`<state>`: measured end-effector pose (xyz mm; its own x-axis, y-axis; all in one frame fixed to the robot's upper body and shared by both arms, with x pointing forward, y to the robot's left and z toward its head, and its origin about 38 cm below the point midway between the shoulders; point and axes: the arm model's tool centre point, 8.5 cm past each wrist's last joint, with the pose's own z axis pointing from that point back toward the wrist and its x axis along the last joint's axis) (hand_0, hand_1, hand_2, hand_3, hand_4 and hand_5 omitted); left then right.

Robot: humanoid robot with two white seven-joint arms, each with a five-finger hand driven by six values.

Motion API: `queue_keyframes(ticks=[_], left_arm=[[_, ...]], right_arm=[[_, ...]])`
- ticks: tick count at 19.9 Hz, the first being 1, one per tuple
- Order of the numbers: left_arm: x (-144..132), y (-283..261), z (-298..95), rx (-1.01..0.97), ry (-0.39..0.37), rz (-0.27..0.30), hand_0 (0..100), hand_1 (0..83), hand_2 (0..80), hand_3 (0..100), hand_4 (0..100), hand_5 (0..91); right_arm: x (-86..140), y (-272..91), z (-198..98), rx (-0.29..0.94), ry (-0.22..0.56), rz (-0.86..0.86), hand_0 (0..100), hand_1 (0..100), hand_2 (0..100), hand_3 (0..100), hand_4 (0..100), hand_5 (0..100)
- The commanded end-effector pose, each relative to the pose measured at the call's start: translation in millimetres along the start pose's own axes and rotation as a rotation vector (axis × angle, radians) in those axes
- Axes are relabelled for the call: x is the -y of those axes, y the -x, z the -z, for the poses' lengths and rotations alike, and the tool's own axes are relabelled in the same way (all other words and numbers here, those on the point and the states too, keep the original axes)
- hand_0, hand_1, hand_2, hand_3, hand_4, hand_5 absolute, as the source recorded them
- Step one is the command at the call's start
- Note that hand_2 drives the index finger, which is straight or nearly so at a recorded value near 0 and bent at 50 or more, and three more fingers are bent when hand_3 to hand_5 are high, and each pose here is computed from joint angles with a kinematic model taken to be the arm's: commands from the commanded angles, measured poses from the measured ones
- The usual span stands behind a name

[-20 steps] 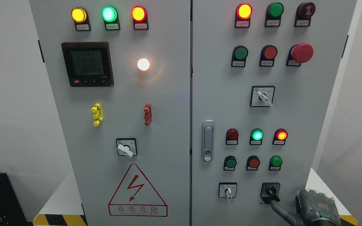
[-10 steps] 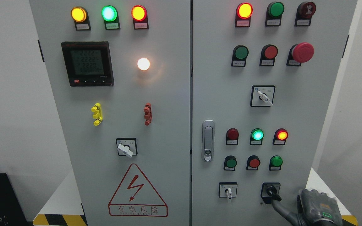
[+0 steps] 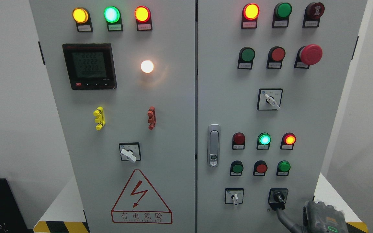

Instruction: Flip black knob to close circuit

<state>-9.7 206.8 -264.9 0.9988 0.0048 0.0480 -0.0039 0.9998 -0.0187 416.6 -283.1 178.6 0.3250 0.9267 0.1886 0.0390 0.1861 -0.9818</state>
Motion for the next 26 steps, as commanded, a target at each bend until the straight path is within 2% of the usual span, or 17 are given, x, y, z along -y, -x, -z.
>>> queue_keyframes(ticks=[1,6,9,13,16,17,18,19,21,22,23,24,26], left_arm=[[-0.9,0.0,0.0,0.000,-0.002,-0.020,0,0.0,0.0,4,2,0.0],[0.1,0.0,0.0,0.000,0.000,-0.020,0,0.0,0.0,4,2,0.0],[0.1,0.0,0.0,0.000,0.000,-0.020,0,0.0,0.0,4,2,0.0],[0.1,0.1,0.0,-0.002,0.000,-0.018,0,0.0,0.0,4,2,0.0],[0.1,0.0,0.0,0.000,0.000,-0.018,0,0.0,0.0,4,2,0.0],[0.1,0.0,0.0,0.000,0.000,-0.020,0,0.0,0.0,4,2,0.0],[-0.9,0.0,0.0,0.000,-0.002,-0.018,0,0.0,0.0,4,2,0.0],[-0.9,0.0,0.0,0.000,-0.002,-0.020,0,0.0,0.0,4,2,0.0],[-0.9,0.1,0.0,-0.002,-0.002,-0.018,0,0.0,0.0,4,2,0.0],[0.1,0.0,0.0,0.000,0.000,-0.020,0,0.0,0.0,4,2,0.0],[-0.9,0.0,0.0,0.000,-0.002,-0.018,0,0.0,0.0,4,2,0.0],[-0.9,0.0,0.0,0.000,-0.002,-0.018,0,0.0,0.0,4,2,0.0],[-0.9,0.0,0.0,0.000,-0.002,-0.018,0,0.0,0.0,4,2,0.0]], right_arm=[[-10.9,-18.3,-9.5,0.061,-0.024,-0.023,0,0,94,100,84,81],[-17.2,-13.5,-16.3,0.063,-0.043,0.001,0,0,94,100,84,81],[-30.1,-13.8,-26.4,0.086,-0.054,0.150,0,0,93,100,84,82],[-27.5,-14.9,-52.3,0.119,-0.073,0.378,0,0,87,100,83,82],[-17.9,-17.8,-72.2,0.170,-0.092,0.608,0,0,73,100,81,80],[-15.8,-15.5,-77.2,0.199,-0.100,0.696,0,0,64,94,79,78],[-13.2,-13.2,-82.2,0.236,-0.108,0.794,0,0,52,86,74,73],[-10.5,-11.5,-86.9,0.278,-0.114,0.886,0,0,45,75,66,65],[-7.0,-0.4,-93.9,0.313,-0.118,1.011,0,0,27,47,43,30],[-8.6,1.7,-97.0,0.326,-0.135,1.065,0,0,23,42,39,24],[-9.1,3.9,-99.1,0.338,-0.147,1.116,0,0,14,31,28,12],[-11.3,9.3,-101.7,0.345,-0.158,1.161,0,0,8,22,20,4],[-18.2,17.7,-112.0,0.378,-0.180,1.252,0,0,0,13,12,0]])
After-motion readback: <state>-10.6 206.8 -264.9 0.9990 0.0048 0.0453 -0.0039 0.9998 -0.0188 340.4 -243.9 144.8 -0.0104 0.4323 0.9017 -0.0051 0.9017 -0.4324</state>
